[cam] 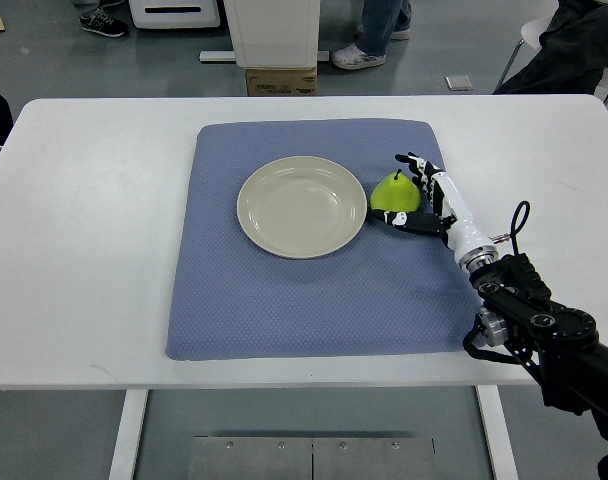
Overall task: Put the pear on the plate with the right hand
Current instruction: 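Lower the right hand around the green pear and close the fingers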
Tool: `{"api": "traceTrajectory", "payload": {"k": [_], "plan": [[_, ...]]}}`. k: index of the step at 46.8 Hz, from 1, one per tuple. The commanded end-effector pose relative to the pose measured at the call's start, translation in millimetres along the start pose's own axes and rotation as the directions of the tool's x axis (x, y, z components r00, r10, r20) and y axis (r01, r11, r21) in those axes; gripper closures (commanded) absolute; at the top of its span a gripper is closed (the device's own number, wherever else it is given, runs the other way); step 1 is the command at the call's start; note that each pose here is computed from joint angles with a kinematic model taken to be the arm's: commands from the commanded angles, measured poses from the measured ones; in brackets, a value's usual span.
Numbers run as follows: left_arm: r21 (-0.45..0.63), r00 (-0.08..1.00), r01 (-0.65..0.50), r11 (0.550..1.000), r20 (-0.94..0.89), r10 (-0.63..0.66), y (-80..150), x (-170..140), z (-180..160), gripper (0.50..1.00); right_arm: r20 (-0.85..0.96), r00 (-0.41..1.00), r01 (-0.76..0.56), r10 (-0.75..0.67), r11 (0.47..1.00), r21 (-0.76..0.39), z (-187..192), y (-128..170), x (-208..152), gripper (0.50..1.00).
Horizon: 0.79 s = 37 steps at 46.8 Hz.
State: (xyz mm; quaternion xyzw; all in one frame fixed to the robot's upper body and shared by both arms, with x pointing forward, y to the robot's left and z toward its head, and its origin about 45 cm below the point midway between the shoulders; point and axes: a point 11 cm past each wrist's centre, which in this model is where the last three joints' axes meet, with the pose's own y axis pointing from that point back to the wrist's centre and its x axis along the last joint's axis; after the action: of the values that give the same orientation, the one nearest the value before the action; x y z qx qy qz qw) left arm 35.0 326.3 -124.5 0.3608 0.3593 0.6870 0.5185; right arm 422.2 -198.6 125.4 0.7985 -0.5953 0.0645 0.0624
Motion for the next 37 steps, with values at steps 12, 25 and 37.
{"api": "traceTrajectory", "payload": {"k": [12, 25, 37], "plan": [[0.001, 1.0, 0.0, 1.0, 0.0, 0.0, 0.0, 0.1, -0.1, 0.5, -0.034, 0.999, 0.014, -0.014, 1.0, -0.02, 7.1, 3.5, -1.3, 0.546], [0.001, 1.0, 0.0, 1.0, 0.0, 0.0, 0.0, 0.1, -0.1, 0.5, -0.043, 0.999, 0.027, -0.028, 0.999, -0.02, 6.6, 3.3, -2.8, 1.0], [0.001, 1.0, 0.0, 1.0, 0.0, 0.0, 0.0, 0.1, -0.1, 0.5, -0.037, 0.999, 0.024, -0.023, 1.0, 0.005, -4.6, -4.3, -1.8, 1.0]]}}
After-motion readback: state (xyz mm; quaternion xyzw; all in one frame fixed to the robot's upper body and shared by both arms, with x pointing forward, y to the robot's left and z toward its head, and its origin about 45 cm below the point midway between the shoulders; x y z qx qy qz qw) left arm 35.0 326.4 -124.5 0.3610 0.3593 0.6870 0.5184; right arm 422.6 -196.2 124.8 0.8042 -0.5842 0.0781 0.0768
